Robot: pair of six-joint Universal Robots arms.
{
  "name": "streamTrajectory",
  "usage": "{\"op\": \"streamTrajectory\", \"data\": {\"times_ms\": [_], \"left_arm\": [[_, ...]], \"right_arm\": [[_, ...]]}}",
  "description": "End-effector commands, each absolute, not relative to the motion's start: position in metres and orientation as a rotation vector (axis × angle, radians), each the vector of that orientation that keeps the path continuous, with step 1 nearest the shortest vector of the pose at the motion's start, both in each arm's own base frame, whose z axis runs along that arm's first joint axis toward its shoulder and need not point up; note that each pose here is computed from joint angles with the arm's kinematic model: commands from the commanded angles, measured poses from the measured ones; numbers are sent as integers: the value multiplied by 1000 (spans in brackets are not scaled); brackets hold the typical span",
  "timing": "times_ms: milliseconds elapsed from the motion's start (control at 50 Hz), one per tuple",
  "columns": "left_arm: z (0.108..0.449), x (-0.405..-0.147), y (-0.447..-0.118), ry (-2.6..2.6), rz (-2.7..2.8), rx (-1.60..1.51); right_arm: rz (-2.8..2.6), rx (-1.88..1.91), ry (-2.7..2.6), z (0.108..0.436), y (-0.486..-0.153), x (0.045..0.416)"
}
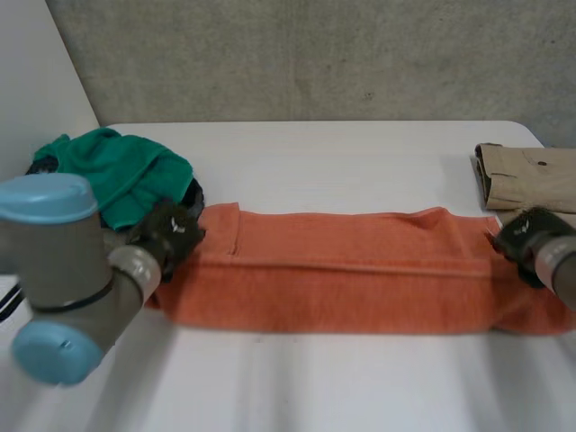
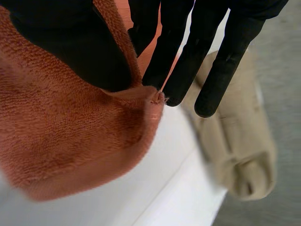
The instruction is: Fold the laundry.
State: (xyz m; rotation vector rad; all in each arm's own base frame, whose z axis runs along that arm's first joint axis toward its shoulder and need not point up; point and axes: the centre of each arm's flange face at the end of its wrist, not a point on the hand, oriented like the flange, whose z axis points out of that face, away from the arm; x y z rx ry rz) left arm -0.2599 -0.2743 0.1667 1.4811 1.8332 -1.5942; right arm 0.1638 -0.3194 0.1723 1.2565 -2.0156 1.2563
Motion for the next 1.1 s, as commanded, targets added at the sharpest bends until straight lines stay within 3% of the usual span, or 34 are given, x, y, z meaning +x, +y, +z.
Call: {"op": "streamTrajectory", "data": {"times_ms": [20,60,100,120,160,180,240,260,320,540,720,820,940,1100], "left_arm": [[181,-281,-332,1669,-1753,1371],[211,-293,-358,1509,-1894,1284],[240,-299,-380,1372,-2004,1174],[276,-304,-397,1215,-2123,1046],[319,-307,-406,1044,-2237,900],[359,-307,-409,889,-2328,748],[403,-304,-406,713,-2427,589],[418,-299,-406,658,-2468,524],[424,-287,-411,667,-2486,492],[345,-285,-423,1009,-2437,674],[268,-287,-399,1347,-2411,855],[209,-282,-367,1550,-2282,1039],[182,-266,-318,1681,-2138,1168],[188,-231,-221,1721,-1806,1413]], "right_arm": [[1501,1125,-1802,201,-373,184],[1615,1081,-1702,222,-386,197],[1828,930,-1515,273,-408,210],[1904,863,-1454,292,-413,213],[2105,629,-1268,350,-423,212],[2160,559,-1212,367,-424,211],[2305,397,-1023,414,-420,210],[2321,377,-990,421,-419,210],[2338,367,-967,426,-418,212],[2282,509,-1182,371,-423,219],[2139,701,-1447,304,-417,220],[1961,846,-1679,254,-402,214],[1594,1047,-2015,190,-356,199],[1211,1214,-2081,203,-286,153]]}}
